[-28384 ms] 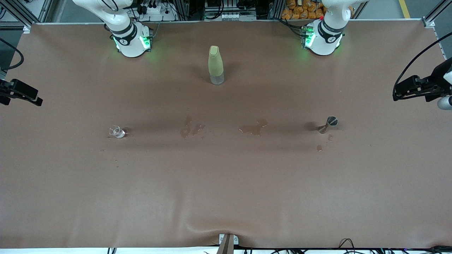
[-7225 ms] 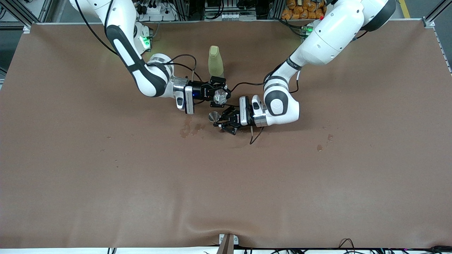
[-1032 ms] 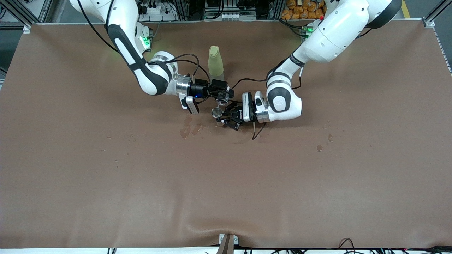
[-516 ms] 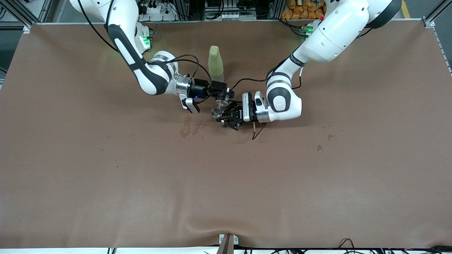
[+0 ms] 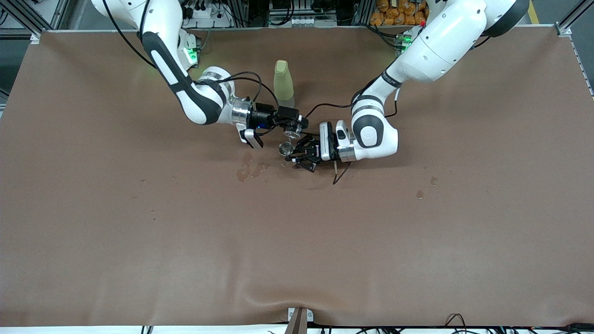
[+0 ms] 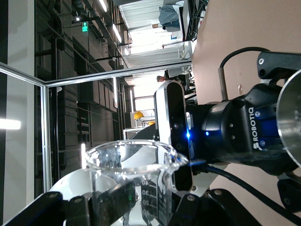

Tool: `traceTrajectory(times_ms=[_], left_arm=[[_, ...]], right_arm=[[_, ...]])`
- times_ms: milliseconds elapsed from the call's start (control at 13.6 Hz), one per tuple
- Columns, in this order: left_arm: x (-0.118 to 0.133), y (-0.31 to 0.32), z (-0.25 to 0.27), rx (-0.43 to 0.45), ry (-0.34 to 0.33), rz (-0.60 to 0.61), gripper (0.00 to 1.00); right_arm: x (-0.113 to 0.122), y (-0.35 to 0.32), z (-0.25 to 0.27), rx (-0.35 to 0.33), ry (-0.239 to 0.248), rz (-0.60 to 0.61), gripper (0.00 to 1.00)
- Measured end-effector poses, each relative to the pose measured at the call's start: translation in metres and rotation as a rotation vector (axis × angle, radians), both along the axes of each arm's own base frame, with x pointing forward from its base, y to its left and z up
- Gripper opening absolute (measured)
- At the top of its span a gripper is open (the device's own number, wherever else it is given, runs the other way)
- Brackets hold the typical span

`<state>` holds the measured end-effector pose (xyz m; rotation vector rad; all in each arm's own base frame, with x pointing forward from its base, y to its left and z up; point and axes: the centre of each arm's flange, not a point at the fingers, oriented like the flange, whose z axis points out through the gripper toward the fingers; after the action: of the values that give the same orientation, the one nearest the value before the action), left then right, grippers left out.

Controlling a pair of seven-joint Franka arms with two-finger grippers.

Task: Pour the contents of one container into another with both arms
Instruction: 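Tilt the beaker back upright with the right gripper above the jigger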

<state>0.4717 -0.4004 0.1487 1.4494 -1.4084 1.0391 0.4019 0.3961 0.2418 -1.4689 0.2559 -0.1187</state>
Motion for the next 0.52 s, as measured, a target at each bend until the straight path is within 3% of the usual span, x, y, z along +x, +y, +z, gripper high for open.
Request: traceTrajectory(times_ms=[147,221,516], left_arm=[[-0.002,0.002,0.001,0.002,0.002,0.000,0.21],[-0.003,0.003,0.001,0.003,0.003,-0.001,0.21],[-0.001,0.005,0.005,0.000,0.000,0.004,0.21]], right_arm=[[0.001,0.001,0.002,0.004,-0.025,0.000,0.15],[0.002,0.001,0.006,-0.004,-0.091,-0.004,0.15],[0.024,-0.018,0.035,-0.097,-0.511,-0.017,0.15]])
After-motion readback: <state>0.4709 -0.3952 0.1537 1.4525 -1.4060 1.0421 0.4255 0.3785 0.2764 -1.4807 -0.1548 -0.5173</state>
